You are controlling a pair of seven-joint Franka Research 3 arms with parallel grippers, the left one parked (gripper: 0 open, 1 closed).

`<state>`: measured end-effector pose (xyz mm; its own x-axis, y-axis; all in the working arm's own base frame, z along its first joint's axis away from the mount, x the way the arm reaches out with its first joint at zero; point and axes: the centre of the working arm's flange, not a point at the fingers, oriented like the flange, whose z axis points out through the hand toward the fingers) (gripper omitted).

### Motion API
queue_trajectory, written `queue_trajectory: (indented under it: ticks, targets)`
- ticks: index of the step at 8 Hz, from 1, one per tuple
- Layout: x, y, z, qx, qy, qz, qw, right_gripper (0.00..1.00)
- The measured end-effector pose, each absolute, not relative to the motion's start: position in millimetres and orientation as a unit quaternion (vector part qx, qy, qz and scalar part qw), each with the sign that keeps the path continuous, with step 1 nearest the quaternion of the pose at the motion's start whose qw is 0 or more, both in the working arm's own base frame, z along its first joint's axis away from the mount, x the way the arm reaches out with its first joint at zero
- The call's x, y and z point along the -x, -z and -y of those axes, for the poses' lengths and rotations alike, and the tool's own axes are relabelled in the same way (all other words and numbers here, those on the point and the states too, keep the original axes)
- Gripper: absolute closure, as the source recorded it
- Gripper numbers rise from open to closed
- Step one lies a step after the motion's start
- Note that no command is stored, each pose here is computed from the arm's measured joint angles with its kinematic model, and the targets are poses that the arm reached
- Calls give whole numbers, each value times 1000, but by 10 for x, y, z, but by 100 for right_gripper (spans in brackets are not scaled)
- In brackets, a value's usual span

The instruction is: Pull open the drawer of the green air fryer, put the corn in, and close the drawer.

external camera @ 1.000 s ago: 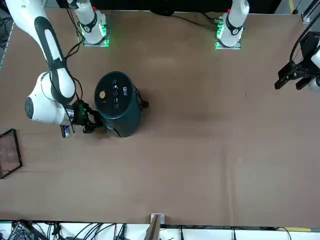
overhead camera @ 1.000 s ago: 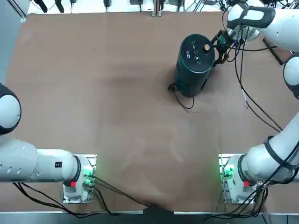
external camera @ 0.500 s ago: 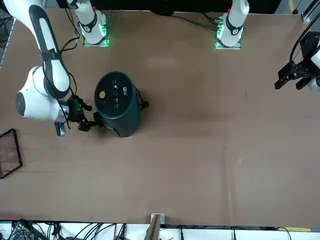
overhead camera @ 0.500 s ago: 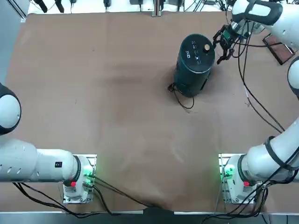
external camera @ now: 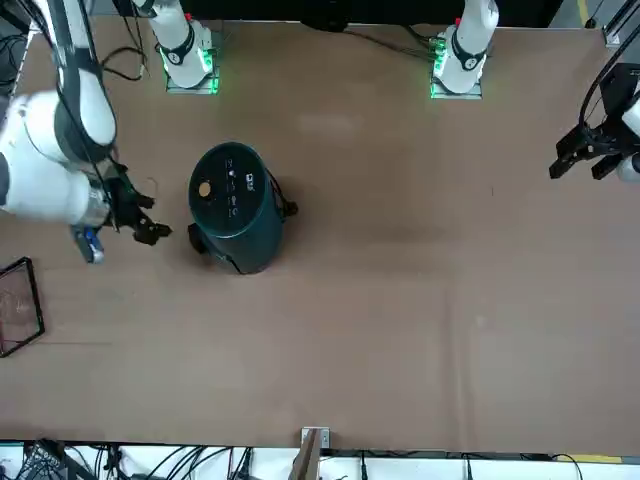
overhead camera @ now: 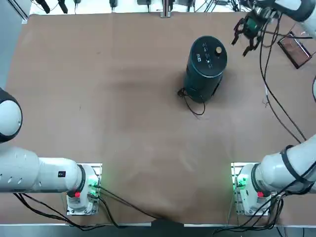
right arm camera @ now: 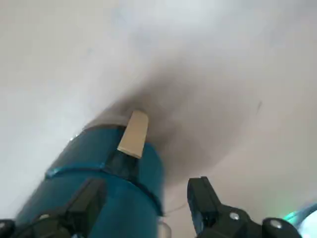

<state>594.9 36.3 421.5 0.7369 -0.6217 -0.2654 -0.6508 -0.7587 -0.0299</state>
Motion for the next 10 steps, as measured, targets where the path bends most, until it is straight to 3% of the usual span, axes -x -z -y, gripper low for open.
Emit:
queue_trajectory:
  ticks: [6,10]
  targets:
    - [-5791,-5586,126,999,-26,-19,27,0]
    - [-5744,-6081,150,1000,-10,9,9,0]
